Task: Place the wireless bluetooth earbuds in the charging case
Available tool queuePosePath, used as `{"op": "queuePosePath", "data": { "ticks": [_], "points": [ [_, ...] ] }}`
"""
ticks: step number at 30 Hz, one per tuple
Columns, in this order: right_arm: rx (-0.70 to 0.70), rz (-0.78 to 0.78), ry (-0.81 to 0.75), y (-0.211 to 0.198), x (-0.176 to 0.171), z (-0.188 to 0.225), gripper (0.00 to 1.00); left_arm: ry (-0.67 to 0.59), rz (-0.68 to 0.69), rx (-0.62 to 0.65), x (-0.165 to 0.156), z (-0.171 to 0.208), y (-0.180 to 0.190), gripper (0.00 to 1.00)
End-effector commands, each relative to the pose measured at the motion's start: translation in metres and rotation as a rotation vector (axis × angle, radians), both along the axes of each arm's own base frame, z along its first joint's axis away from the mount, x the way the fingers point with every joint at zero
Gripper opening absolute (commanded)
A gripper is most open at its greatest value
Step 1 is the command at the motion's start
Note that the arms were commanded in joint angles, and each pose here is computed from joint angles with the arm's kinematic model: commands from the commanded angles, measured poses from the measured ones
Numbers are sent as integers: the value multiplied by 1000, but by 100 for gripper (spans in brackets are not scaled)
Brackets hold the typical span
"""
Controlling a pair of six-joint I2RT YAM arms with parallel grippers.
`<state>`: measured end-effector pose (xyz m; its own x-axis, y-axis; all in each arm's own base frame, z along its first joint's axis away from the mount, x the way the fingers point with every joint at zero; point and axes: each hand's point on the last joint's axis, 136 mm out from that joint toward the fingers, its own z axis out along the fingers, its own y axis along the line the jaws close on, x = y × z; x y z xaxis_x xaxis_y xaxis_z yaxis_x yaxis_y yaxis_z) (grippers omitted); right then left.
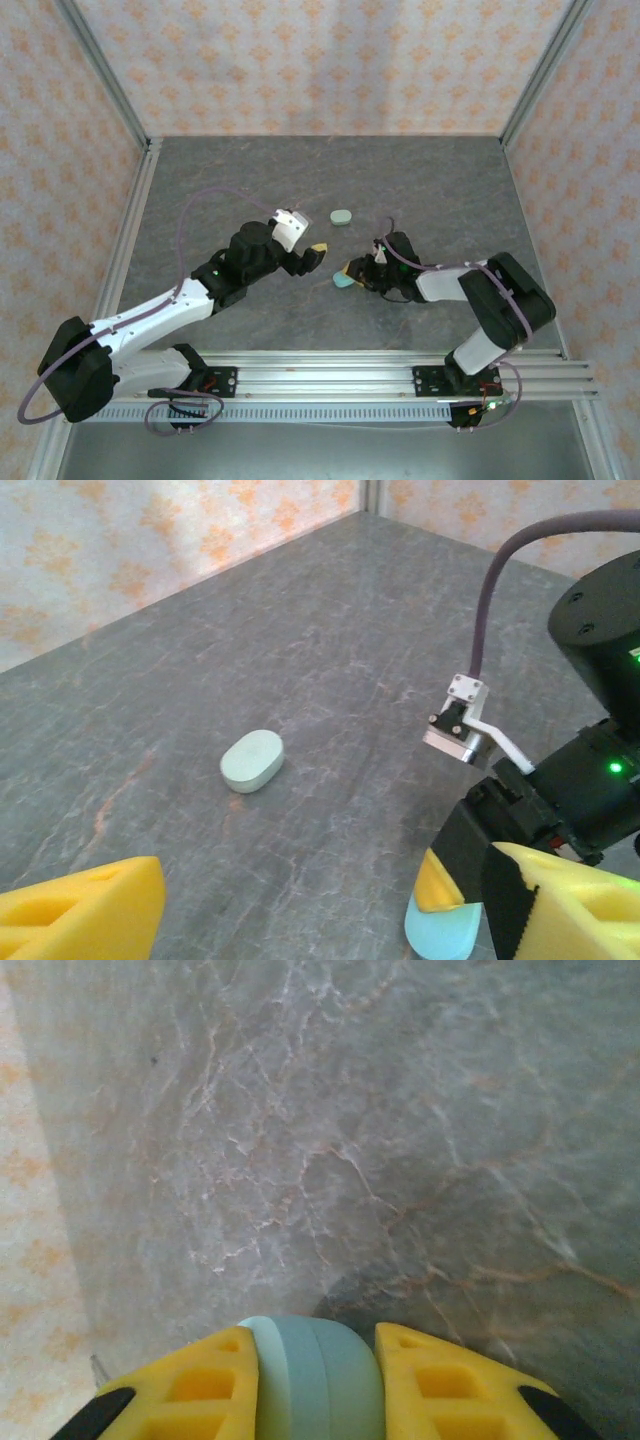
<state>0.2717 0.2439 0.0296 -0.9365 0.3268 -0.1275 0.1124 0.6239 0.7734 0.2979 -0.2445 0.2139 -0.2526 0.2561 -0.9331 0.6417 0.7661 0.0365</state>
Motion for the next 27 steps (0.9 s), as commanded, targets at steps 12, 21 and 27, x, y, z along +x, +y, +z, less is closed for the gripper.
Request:
{"op": "queuePosePath", "data": {
  "ticks": [12,21,27],
  "points": [
    [-65,83,-31,7,4,-39,22,-6,185,87,18,-2,42,83],
    [-260,114,-139,-18,8,2,47,-11,229,105,21,1,59,85],
    [-402,89,-257,-39,22,45,59,-22,259,102,22,6,73,88]
  ]
}}
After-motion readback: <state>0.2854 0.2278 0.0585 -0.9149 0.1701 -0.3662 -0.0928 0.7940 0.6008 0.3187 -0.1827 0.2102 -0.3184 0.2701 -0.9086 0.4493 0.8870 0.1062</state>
